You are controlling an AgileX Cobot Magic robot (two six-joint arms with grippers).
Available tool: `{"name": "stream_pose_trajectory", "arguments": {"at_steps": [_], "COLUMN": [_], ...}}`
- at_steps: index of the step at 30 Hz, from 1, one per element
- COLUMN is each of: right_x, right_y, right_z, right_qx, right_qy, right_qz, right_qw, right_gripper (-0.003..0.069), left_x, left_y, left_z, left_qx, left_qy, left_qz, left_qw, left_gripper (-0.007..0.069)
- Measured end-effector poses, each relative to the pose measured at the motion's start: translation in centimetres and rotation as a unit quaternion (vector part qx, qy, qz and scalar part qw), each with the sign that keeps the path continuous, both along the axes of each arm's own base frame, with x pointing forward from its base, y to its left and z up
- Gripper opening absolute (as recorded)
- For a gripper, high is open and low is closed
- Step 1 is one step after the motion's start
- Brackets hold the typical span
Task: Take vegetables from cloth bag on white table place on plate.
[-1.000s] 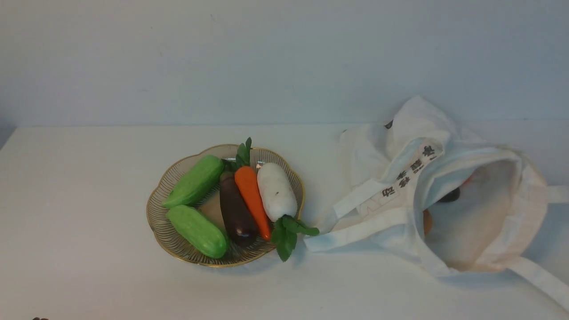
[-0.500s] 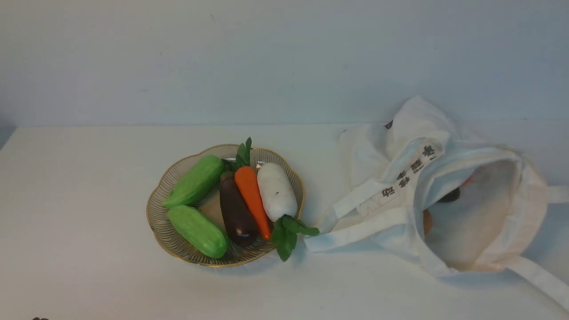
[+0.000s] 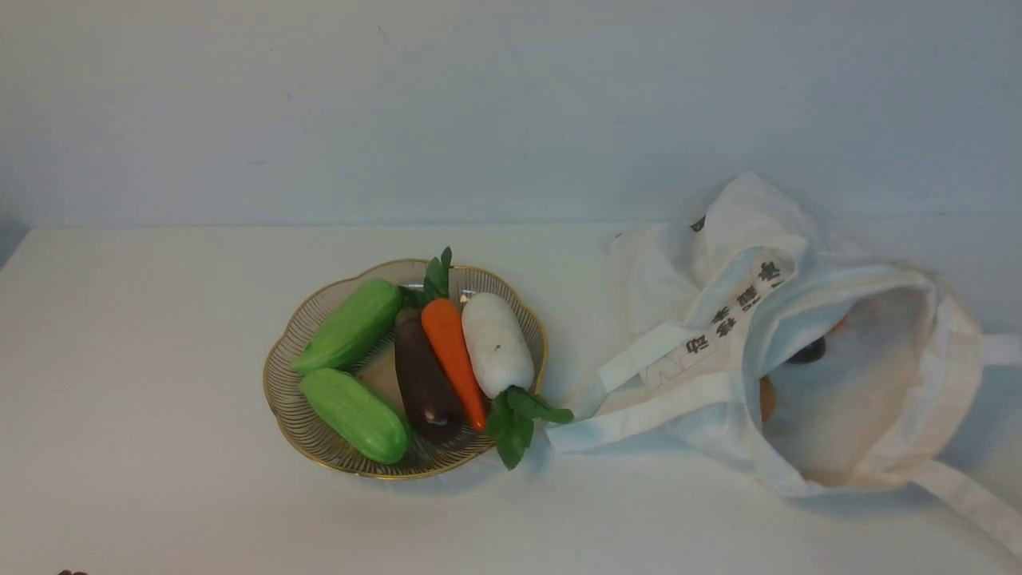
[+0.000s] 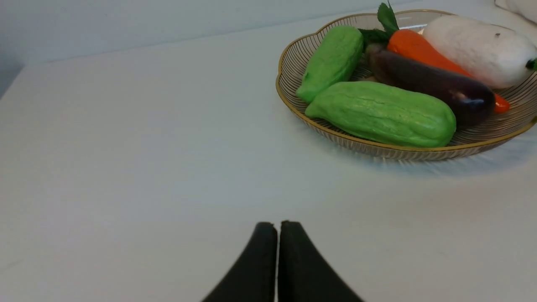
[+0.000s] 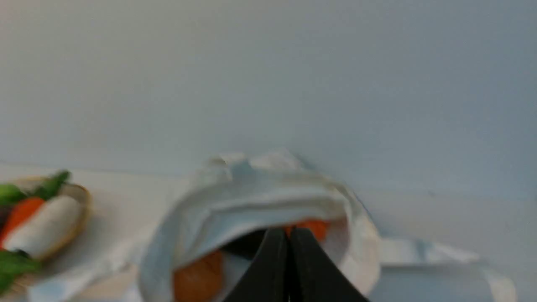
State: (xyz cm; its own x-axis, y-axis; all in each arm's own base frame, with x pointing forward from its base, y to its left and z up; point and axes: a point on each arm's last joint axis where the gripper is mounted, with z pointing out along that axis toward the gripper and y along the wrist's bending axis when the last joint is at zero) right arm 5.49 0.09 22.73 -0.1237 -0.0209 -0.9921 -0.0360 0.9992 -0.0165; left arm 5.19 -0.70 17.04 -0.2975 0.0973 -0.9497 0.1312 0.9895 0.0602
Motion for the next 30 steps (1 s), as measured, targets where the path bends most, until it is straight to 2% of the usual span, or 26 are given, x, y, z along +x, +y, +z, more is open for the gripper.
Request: {"name": "stream_pose_trajectory", "arguments": {"at_steps": [3,5,30], "right_x": [0.1,0.0,0.0], "right_y": [-0.5,-0.6,-0.3], "right_z": [-3.8,-4.7,-4.6], "right_qx": [-0.004,-0.007,-0.003], "right_qy": [0.043,0.049,0.042], "right_qz": [-0.044,-0.050,-0.026], "right_qw": [0.998,0.998,0.999], "right_gripper": [-0.0015,-0.0015,-0.0015], "left_x": [0.0,0.0,0.0], "left_y": [0.0,0.0,0.0], "left_z": [0.0,0.0,0.0], "left_qx": [0.000,0.000,0.000], "left_qy": [0.000,0.000,0.000], "left_qz": [0.000,0.000,0.000], "left_qw": [1.000,1.000,1.000], "left_gripper": [-0.0008,-0.0008,-0.0008]}}
